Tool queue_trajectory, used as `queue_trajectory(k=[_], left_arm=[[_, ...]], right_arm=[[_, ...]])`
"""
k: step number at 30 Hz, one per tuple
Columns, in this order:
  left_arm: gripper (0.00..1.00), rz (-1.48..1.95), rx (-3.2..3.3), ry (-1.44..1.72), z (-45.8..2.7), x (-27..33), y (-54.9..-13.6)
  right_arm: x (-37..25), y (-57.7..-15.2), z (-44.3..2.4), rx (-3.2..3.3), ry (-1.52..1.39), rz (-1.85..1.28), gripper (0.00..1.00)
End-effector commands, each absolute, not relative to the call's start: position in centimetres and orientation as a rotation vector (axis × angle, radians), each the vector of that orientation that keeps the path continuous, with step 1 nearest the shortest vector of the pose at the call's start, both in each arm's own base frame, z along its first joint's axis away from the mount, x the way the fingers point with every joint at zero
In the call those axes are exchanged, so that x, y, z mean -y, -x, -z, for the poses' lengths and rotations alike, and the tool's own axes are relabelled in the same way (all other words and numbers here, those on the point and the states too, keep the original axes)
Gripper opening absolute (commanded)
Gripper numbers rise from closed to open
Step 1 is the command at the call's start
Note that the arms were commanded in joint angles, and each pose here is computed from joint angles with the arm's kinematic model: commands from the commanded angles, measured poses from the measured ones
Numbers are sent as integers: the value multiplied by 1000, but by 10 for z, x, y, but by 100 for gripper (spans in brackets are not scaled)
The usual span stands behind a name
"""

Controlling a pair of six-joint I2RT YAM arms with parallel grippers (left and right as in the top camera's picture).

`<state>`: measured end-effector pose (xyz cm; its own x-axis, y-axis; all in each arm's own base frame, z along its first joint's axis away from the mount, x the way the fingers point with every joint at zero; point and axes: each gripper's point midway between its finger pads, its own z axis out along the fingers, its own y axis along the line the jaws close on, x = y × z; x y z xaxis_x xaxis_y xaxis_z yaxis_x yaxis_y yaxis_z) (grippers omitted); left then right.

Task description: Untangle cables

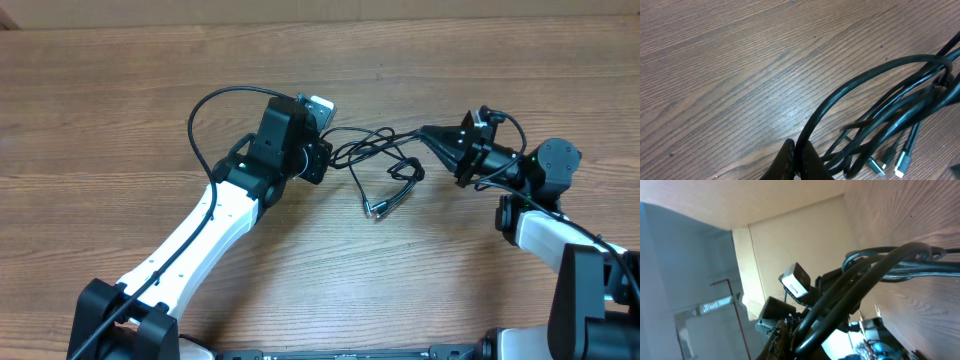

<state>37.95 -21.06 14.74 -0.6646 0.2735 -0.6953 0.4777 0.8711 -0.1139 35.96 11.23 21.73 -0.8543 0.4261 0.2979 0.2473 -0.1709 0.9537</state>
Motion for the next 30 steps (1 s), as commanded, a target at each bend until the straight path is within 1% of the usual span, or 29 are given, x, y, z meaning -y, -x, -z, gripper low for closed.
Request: queue_trajectory(k=[1,3,4,5,8,9,14,17,18,23,30], left_arm=[[4,334,-2351,-514,-141,203,-383],[4,335,-2351,-514,-141,203,-383],[4,335,-2351,-514,-141,203,-383],[4,335,-2351,-514,-141,203,-383],[4,335,-2351,-513,-141,203,-383],[4,336,-2351,-512,-141,203,-383],[4,337,-2351,-509,-141,203,-383],[4,341,-2347,-510,-142,204,-384],[4,352,-2343,-513,-143,205,-384],[4,440,-2300,-542,-151,218,-384],[4,467,-2283,-550,-155,223,-384]], right_arm=[[-95,-370,-226,-1852,-874,-2152,4],[-90,-372,-226,-1838,-885,-2143,4],[-88,-372,-226,-1835,-888,-2140,7],[-87,-372,-225,-1833,-894,-2138,11],[-87,-370,-225,-1849,-869,-2136,33],[-88,-368,-225,-1862,-836,-2129,37],[-98,-350,-222,-1963,-582,-2096,53],[-102,-342,-220,-2000,-474,-2087,61],[-103,-340,-220,-2007,-451,-2085,63],[-109,-337,-219,-2020,-405,-2086,63],[-136,-344,-212,-2025,-474,-2094,62]])
